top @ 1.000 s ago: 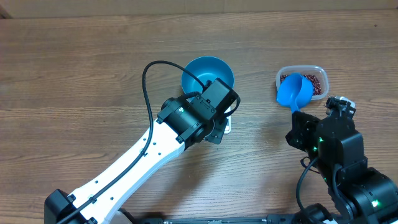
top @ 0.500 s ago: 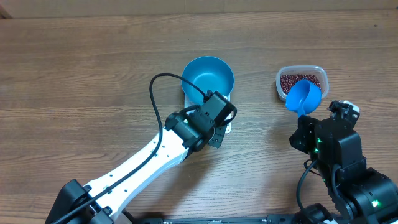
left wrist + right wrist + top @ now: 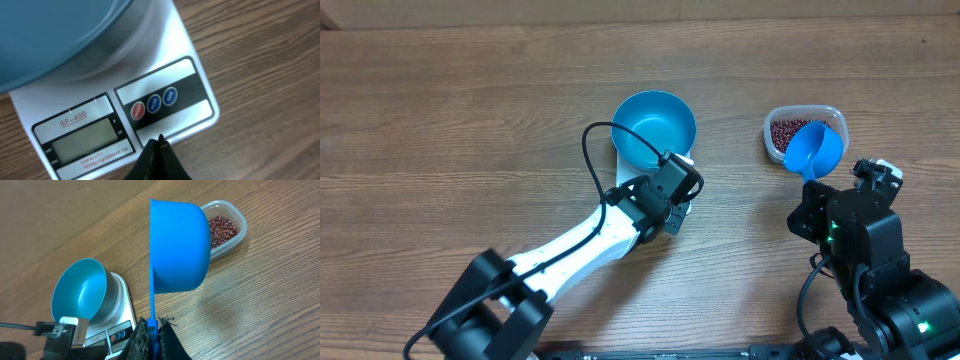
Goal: Scoop item into bowl and weigh 150g on scale
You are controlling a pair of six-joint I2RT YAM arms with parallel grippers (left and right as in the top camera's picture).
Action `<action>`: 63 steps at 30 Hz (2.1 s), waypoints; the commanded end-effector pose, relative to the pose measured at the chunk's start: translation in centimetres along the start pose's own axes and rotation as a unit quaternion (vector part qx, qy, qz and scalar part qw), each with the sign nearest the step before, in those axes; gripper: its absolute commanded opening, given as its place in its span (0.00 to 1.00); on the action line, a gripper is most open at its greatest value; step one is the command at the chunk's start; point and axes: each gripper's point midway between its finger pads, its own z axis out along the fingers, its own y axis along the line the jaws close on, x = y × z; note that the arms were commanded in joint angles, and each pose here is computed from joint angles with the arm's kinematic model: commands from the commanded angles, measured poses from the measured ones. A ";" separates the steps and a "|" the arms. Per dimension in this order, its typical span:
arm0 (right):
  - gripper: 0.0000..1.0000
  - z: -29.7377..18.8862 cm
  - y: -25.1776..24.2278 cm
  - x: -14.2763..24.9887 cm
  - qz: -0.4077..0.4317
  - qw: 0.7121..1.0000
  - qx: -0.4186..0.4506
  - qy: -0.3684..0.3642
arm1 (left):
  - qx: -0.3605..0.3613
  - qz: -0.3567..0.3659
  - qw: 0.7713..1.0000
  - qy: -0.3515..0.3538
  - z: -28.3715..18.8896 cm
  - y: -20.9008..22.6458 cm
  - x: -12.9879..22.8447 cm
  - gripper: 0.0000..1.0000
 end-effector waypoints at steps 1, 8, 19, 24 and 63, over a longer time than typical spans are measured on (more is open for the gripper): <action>0.04 -1.0 0.3 -1.5 0.006 1.000 -0.006 -0.029 | -0.016 0.011 1.000 0.014 1.6 1.0 0.7 0.04; 0.04 -1.0 0.1 -1.7 0.006 0.999 0.000 -0.034 | -0.022 0.008 1.000 0.011 2.3 1.3 0.5 0.04; 0.04 -1.0 0.1 -1.7 0.006 0.999 0.000 -0.035 | -0.030 0.013 0.999 0.009 3.8 1.4 0.6 0.04; 0.04 -1.0 0.0 -1.9 0.006 0.999 0.004 -0.038 | -0.033 0.007 0.999 0.006 3.9 1.8 0.3 0.04; 0.04 -1.0 0.0 -2.0 0.007 0.999 0.003 -0.041 | -0.033 -0.004 0.999 0.005 2.1 2.2 -1.7 0.04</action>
